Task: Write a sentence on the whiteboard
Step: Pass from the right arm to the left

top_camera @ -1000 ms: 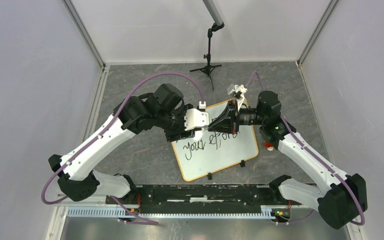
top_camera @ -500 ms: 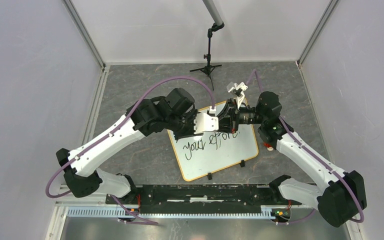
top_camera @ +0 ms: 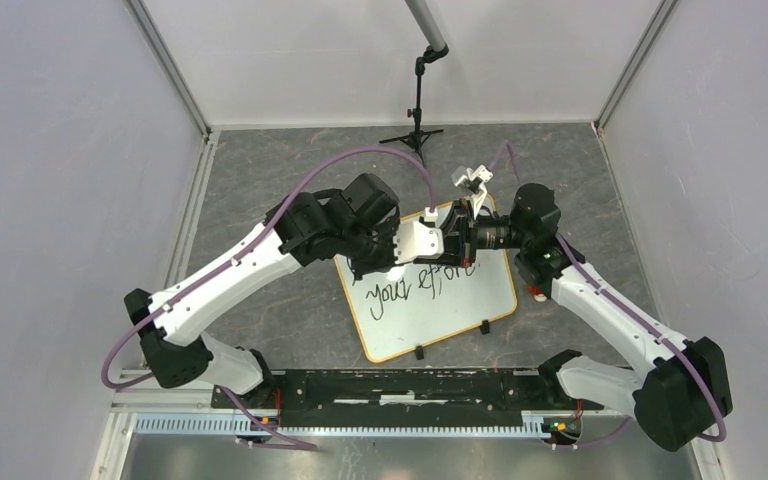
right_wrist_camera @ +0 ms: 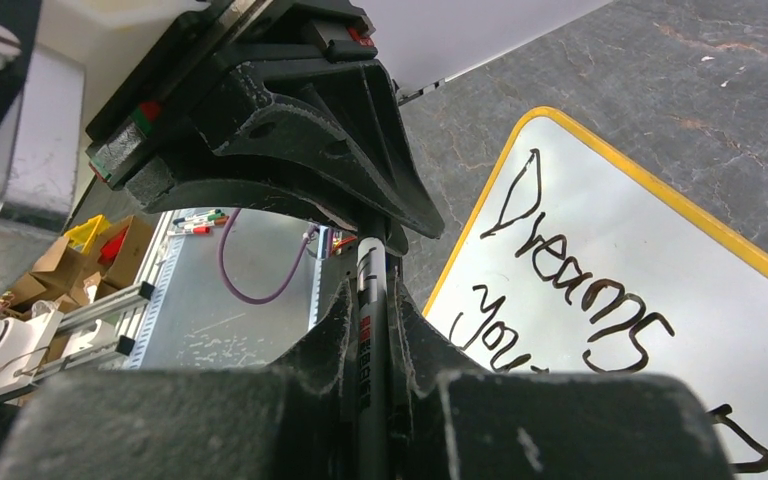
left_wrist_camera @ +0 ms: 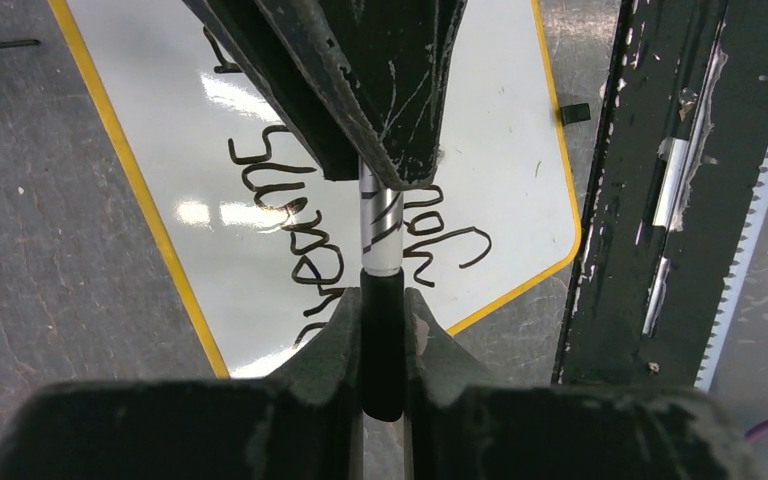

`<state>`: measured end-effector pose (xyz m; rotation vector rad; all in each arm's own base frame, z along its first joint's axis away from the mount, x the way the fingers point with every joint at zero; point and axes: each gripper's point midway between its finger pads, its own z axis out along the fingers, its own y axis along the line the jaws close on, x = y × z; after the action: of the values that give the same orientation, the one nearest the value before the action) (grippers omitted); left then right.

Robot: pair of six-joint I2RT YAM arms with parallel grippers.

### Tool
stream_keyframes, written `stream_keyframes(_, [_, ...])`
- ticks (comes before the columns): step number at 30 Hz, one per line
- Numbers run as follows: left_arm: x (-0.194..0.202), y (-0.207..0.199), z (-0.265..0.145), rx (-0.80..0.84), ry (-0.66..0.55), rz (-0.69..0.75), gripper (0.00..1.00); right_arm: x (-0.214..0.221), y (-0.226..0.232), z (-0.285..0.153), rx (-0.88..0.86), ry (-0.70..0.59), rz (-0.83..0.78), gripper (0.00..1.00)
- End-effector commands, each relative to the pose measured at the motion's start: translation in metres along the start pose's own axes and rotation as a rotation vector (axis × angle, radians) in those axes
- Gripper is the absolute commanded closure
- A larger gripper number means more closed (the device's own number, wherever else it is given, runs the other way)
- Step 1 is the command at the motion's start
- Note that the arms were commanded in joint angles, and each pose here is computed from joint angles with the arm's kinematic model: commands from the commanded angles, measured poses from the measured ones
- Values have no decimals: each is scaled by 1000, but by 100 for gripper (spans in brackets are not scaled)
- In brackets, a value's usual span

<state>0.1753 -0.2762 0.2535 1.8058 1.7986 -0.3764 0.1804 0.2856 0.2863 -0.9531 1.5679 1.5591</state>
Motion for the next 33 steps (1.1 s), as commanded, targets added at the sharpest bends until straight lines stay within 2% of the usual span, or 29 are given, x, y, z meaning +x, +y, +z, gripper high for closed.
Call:
stream_keyframes(1, [-85,14,-2,-30,-287,11,98,-8,9,9,-38,-22,-54,100])
stream_keyframes(5, [-98,15,-3,-15,-320,-6,98,-7,11,10,-41,-20,-56,100])
stream_keyframes(14, [-101,11,-7,4,-335,-14,98,-7,13,12,-46,-10,-67,98])
stream_keyframes(17, [-82,11,-5,-9,-275,-24,98,-13,15,10,-38,6,-110,84])
stream_keyframes(19, [-64,16,-8,-16,-245,-63,98,-20,11,6,0,16,-159,70])
stream_keyframes(23, [-23,44,-36,-30,-257,-246,98,-47,1,-16,75,-23,-214,43])
stream_keyframes(25, [-4,62,-54,-61,-279,-345,98,-62,-4,-29,114,-53,-231,33])
stream_keyframes(27, [18,81,-71,-112,-298,-449,98,-72,-8,-40,146,-72,-245,18])
stream_keyframes(29, [42,97,-86,-167,-298,-559,98,-78,-13,-49,181,-75,-260,10])
stream_keyframes(33, [121,123,-100,-290,-254,-810,96,-73,-24,-62,234,-47,-275,3])
